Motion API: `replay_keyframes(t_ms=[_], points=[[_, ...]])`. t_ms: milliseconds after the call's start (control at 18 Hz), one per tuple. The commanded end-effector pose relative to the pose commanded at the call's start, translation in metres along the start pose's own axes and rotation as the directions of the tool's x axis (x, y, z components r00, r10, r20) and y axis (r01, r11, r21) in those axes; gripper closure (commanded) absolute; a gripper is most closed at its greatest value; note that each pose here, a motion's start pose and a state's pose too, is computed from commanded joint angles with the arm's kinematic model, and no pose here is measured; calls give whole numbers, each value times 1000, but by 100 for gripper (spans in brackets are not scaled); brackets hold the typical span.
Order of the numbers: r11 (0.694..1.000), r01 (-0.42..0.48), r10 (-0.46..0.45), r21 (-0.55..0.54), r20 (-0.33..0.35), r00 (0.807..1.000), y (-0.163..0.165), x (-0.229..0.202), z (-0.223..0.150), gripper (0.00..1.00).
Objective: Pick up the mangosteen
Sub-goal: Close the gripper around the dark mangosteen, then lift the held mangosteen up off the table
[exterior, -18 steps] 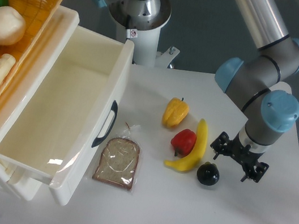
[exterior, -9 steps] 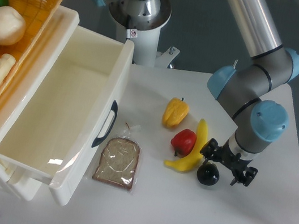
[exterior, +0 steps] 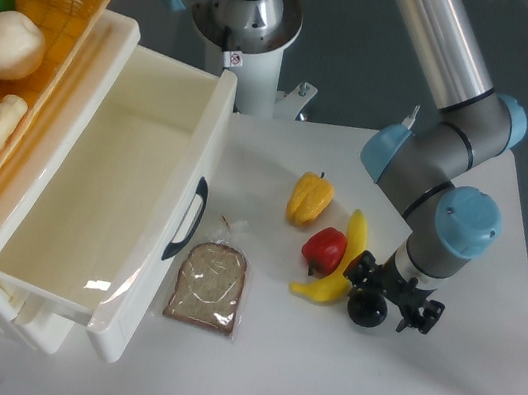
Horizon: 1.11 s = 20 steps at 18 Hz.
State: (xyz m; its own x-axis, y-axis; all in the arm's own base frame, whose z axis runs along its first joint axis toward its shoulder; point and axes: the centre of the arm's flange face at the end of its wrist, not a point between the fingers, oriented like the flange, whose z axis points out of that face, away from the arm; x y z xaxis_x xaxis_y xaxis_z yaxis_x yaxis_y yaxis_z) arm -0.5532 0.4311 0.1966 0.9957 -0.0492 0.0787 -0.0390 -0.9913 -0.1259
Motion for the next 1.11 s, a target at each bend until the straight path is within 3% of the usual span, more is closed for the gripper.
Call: replay_keyframes(t_ms=[56,444,500,611,833,889,1111], points=[[1000,0,0,-1,-1,1000,0,0,1,21],[1000,8,-8,-4,10,1000,0,0,-5,65],[1000,7,-7,-4,17,1000,-1,-2,-7,80],[1000,-3,3,-1,45,999,-2,-8,-21,99],[1000,-14,13,14,87,996,-2,-11,-48,96],[1000,-24,22,18,104,994,-3,-15,-58,100],[979,-201,197,7,173,965,1,-32,-95,100]])
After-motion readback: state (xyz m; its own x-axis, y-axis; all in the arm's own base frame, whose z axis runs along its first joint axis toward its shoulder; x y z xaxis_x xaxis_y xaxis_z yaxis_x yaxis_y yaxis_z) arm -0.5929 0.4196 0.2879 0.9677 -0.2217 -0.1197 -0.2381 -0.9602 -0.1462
